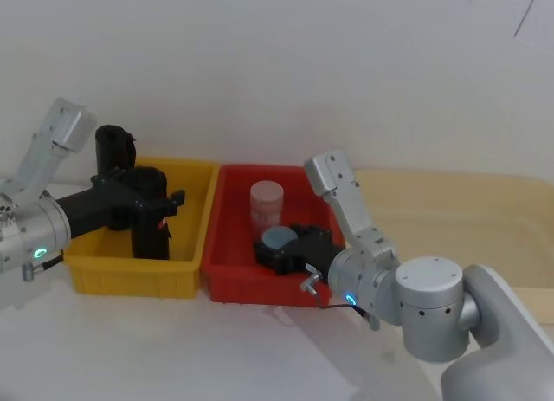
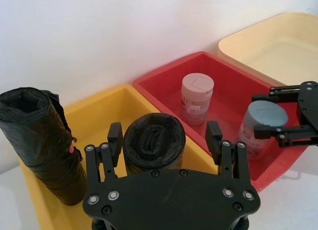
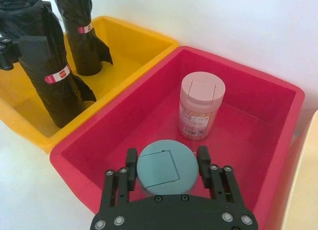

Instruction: Pick up the garbage bag with the one hand and transfer it to the other hand.

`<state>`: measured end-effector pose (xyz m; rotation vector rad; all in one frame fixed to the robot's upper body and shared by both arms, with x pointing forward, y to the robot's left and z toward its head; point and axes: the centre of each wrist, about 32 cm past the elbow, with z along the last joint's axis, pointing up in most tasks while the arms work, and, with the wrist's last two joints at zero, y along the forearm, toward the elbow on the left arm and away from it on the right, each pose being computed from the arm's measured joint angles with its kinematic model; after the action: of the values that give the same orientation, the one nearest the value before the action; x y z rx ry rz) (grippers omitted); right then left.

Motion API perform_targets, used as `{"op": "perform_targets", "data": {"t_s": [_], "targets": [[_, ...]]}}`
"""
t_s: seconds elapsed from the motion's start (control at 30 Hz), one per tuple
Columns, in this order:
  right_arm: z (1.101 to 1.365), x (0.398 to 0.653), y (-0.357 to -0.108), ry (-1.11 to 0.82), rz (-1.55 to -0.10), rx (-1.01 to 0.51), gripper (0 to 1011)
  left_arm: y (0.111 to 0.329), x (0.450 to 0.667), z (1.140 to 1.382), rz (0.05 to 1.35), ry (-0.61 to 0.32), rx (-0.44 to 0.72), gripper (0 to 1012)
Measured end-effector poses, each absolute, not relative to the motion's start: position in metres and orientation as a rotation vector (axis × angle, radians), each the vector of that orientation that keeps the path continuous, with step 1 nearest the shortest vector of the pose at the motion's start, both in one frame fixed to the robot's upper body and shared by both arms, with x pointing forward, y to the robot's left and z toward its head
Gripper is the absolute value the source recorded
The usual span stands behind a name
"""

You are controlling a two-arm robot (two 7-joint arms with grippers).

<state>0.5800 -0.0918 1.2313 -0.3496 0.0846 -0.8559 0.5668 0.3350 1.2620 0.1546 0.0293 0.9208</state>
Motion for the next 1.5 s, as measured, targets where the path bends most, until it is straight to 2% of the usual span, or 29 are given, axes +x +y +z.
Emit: {"op": "perform_targets", "data": {"t_s": [0.1, 0.37, 0.6, 0.7, 0.8, 0.87, 0.9, 0.93, 1.1, 1.5], "targets": [[1.2312, 0.5801, -0.0918, 0.085, -0.855, -0.35, 666, 0.335, 0.5668, 1.262, 0.921, 0.029, 0.155, 1000], [1.2312, 0.58, -0.0918, 0.085, -0.855, -0.35, 663, 0.335, 0.5668, 1.2619, 0.921, 0.029, 0.155, 979], [1.2312, 0.58, -0.0918, 0.086, -0.854, -0.35, 663, 0.335, 0.5668, 1.262, 0.921, 0.029, 0.155, 841], [1.2312, 0.58, -0.0918, 0.086, -0.854, -0.35, 663, 0.335, 0.5668, 1.262, 0.921, 0.029, 0.155, 717], [1.2312, 0.58, -0.0918, 0.086, -0.854, -0.35, 663, 0.335, 0.5668, 1.262, 0.921, 0.029, 0.155, 659], [1.2312, 0.58, -0.0918, 0.086, -0.854, -0.35, 663, 0.335, 0.5668, 1.262, 0.921, 0.029, 0.155, 558], [1.2312, 0.58, -0.0918, 0.086, -0.854, -0.35, 663, 0.335, 0.5668, 1.262, 0.921, 0.029, 0.155, 558], [1.2312, 0.58, -0.0918, 0.086, -0.854, -0.35, 663, 0.335, 0.5668, 1.262, 0.921, 0.029, 0.155, 503], [1.2312, 0.58, -0.0918, 0.086, -0.854, -0.35, 663, 0.335, 0.5668, 1.2619, 0.921, 0.029, 0.155, 448], [1.2312, 0.58, -0.0918, 0.086, -0.854, -0.35, 663, 0.335, 0.5668, 1.2619, 0.921, 0.029, 0.155, 386]]}}
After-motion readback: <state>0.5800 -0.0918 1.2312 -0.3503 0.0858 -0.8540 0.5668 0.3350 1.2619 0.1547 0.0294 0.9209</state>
